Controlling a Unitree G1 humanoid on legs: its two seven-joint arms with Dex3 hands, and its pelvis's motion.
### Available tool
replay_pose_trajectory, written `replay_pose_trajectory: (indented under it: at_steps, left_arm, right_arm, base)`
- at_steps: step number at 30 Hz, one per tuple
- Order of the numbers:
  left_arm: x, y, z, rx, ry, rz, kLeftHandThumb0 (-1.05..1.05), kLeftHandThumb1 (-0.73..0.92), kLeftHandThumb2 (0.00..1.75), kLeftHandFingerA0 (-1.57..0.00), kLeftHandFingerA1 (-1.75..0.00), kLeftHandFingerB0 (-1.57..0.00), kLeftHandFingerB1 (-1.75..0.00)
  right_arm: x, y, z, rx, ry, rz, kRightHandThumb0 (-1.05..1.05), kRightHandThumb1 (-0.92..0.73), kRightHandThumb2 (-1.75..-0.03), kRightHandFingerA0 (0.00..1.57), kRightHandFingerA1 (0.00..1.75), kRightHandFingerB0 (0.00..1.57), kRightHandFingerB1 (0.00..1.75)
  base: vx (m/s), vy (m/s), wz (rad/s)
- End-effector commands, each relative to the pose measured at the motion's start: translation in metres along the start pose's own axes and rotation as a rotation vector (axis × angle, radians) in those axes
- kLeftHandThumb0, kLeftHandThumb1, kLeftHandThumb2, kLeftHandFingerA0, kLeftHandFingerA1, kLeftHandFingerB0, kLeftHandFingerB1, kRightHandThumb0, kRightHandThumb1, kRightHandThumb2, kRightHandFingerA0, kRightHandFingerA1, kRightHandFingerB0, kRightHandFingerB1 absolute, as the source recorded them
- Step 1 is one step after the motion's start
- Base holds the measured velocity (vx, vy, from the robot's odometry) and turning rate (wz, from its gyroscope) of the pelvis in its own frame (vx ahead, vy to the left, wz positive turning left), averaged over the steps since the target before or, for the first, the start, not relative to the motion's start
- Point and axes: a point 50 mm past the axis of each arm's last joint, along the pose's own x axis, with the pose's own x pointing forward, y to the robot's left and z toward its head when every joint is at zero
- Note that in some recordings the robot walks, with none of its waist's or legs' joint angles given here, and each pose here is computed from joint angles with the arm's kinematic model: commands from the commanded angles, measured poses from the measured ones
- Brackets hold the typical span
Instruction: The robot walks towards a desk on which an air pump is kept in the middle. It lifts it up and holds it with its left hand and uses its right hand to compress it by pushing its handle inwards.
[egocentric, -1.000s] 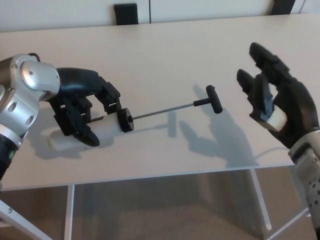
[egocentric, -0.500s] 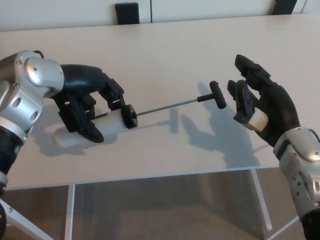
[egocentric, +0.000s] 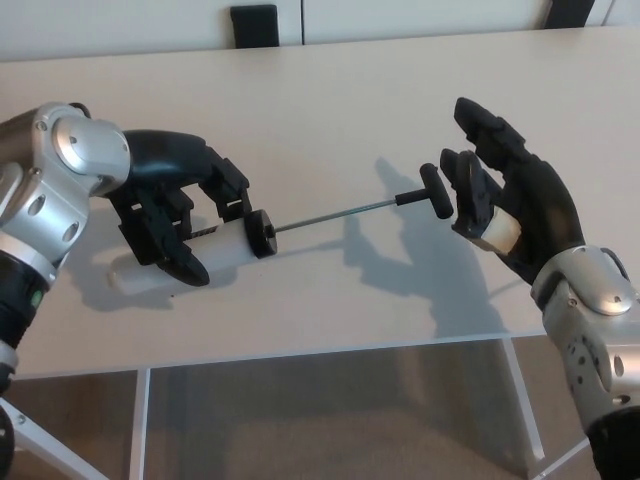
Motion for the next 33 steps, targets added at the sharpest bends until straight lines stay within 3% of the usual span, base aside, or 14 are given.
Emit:
replay_pose_trajectory:
  at_steps: [1,12,33]
  left_arm:
    - [-0.002,0.0,-0.002,0.033,-0.002,0.004,-0.04,0.68,0.93,-0.99,-1.44,-0.86,-1.19]
    - [-0.001,0.0,-0.002,0.034,0.006,-0.005,-0.06,0.66,0.98,-1.01,-1.44,-0.86,-1.2]
    - [0.004,0.002,0.012,0.052,-0.037,0.009,-0.06,0.71,0.89,-0.97,-1.42,-0.87,-1.18]
  right_arm:
    - [0.003,0.0,0.013,0.031,-0.056,0.015,-0.87,-0.74,-1.09,0.0,0.13,0.0,0.1]
    - [0.003,-0.004,0.013,0.017,-0.043,0.019,-0.87,-0.77,-1.1,0.0,0.12,0.0,0.09]
    - [0.011,0.006,0.005,0.018,-0.02,0.026,-0.88,-0.82,-1.12,0.0,0.15,0.0,0.1]
  base:
    - [0.0,0.0,0.0]
    - [0.0,0.0,0.0]
    - [0.0,0.0,0.0]
